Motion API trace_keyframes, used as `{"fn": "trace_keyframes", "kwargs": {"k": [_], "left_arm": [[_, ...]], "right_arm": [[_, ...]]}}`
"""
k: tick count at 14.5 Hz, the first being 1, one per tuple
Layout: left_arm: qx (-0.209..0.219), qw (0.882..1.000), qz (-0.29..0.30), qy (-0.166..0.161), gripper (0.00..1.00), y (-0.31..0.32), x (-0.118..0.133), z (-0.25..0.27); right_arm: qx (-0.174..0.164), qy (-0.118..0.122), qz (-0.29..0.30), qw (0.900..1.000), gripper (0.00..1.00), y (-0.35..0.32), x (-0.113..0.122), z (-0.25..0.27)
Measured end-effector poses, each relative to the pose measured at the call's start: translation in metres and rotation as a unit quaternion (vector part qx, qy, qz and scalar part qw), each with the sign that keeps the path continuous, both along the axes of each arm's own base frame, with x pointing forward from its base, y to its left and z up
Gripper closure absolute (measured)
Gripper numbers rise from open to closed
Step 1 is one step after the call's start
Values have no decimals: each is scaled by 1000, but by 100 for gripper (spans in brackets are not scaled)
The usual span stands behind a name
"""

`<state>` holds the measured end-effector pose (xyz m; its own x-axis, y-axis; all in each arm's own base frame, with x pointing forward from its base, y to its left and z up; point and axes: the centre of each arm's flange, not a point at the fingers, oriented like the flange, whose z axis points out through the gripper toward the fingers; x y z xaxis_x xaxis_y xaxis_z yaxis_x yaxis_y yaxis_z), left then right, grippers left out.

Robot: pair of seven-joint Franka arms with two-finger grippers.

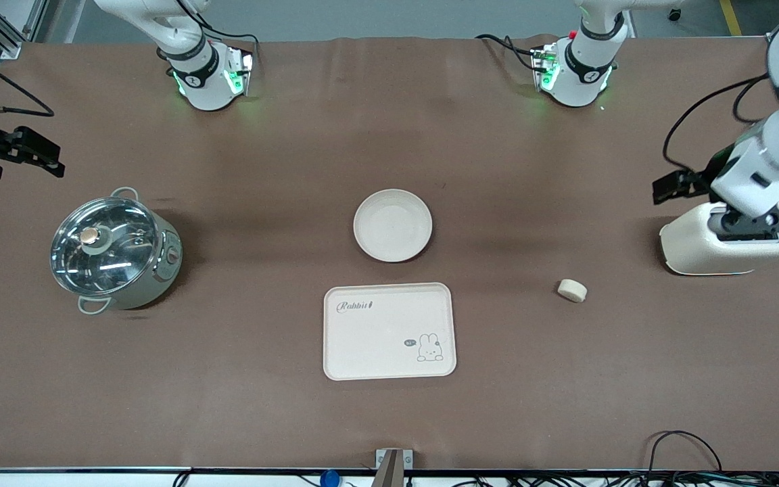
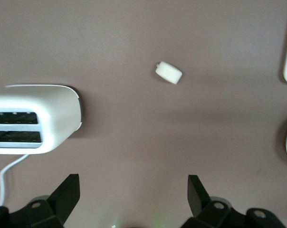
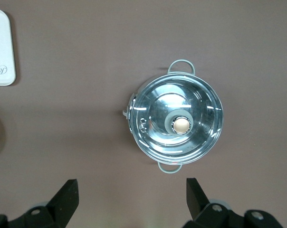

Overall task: Place bun in plate and plate on tray
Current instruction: 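Reach the left gripper toward the bun while the right gripper reaches the plate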

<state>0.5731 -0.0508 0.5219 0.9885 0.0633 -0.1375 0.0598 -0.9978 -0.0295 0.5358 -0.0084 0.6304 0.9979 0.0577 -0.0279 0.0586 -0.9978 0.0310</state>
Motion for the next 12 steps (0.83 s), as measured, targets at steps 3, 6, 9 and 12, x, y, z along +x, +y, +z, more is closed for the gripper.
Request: {"fn": "trace_keyframes", "kwargs": {"k": [3,6,9,12], "left_arm": [[4,997,72,7,0,5,11,-73],[-13,988,152,25,0,14,29,-149],[-36,977,206,30,0,12,44,-205],[-58,962,266,37,0,10,51,-248]], "right_arm": [[33,-13,16,999,0,25,5,0],[60,-8,21,998,0,41,20,-21],[64,10,5,998,0,84,41,-60],[62,7,-11,998,0,147,49,-85]]}}
